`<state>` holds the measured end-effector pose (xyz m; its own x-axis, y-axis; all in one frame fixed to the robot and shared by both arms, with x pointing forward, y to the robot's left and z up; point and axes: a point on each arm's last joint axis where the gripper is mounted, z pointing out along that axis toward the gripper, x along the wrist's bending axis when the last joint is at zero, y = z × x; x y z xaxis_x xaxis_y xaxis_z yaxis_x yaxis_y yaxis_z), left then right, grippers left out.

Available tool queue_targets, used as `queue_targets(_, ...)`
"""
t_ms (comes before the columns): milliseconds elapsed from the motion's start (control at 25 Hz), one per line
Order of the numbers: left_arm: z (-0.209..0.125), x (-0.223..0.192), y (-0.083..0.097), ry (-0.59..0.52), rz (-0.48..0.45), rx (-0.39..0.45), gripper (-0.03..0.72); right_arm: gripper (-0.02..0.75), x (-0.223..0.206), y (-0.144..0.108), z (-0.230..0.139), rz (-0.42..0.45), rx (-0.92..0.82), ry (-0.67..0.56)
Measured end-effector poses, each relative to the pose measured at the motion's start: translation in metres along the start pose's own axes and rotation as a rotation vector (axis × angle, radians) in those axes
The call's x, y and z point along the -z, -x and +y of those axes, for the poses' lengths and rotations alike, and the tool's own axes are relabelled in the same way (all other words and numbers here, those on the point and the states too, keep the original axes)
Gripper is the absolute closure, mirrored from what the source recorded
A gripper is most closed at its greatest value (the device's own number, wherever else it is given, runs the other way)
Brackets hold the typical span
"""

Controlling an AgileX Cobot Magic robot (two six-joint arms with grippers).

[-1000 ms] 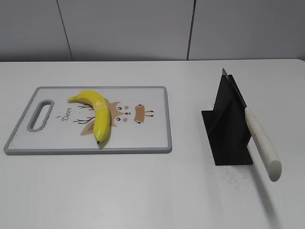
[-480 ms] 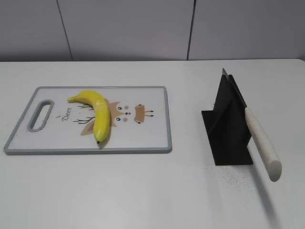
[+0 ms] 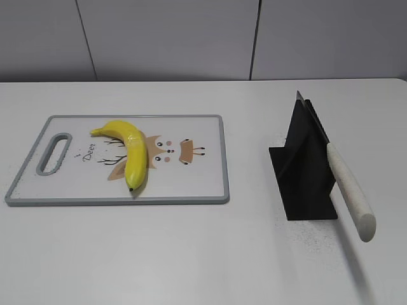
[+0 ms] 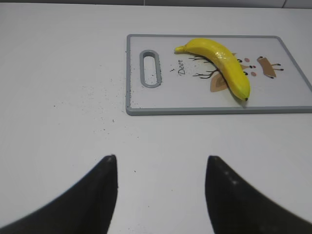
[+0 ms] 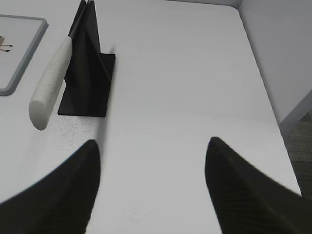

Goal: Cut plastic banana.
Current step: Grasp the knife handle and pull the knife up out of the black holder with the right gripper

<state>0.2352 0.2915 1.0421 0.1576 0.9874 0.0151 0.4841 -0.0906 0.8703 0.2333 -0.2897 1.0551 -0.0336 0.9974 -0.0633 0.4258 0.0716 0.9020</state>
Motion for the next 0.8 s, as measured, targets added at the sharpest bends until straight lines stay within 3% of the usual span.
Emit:
queue_targets(240,0.000,0.000,0.000,0.000,0.000,0.000,0.124,0.227,0.002,0.000,0.004,0.003,0.000,-0.020)
queue_targets(480,0.000,0.000,0.000,0.000,0.000,0.001,0.124,0.227,-0.005,0.003,0.030,0.046,-0.026,-0.247)
queue_targets(800,0.000,0.000,0.000,0.000,0.000,0.001,0.128,0.227,-0.022,0.004,0.075,0.119,-0.086,-0.341)
